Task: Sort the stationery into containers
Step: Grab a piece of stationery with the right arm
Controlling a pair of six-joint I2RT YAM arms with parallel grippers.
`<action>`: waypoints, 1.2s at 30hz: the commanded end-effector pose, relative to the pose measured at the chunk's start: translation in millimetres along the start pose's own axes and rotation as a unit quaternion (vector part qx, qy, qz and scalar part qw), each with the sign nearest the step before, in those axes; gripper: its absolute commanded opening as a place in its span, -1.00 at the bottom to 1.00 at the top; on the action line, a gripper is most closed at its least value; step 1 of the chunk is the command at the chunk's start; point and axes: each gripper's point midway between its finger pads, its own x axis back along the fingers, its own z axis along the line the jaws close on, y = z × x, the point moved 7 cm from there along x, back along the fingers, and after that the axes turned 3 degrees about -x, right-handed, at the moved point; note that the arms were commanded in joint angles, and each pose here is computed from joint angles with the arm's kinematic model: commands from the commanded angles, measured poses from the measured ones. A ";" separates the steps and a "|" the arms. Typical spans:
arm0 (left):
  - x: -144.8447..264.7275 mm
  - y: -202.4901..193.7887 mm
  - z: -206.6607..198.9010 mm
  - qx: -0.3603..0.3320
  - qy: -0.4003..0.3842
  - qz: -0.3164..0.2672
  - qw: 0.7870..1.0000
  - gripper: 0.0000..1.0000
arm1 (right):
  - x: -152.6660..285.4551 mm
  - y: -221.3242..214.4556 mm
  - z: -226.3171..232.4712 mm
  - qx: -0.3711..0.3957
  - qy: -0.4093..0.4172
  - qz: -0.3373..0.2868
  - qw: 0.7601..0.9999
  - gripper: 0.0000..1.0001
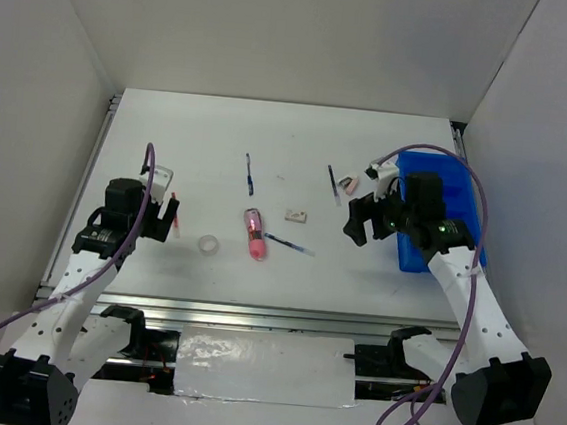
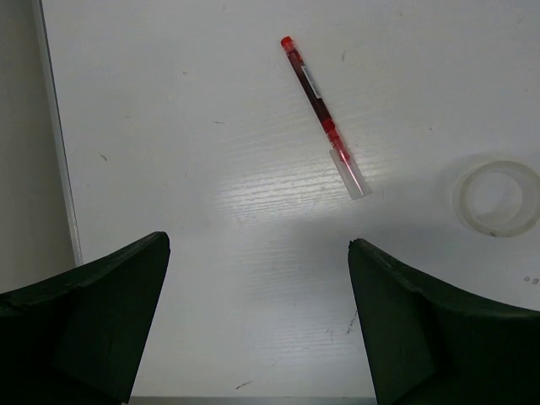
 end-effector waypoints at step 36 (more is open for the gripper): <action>-5.6 9.9 35.1 0.109 0.121 0.018 0.986 0.99 | -220.7 30.0 178.9 -0.106 -0.026 0.215 0.971 0.44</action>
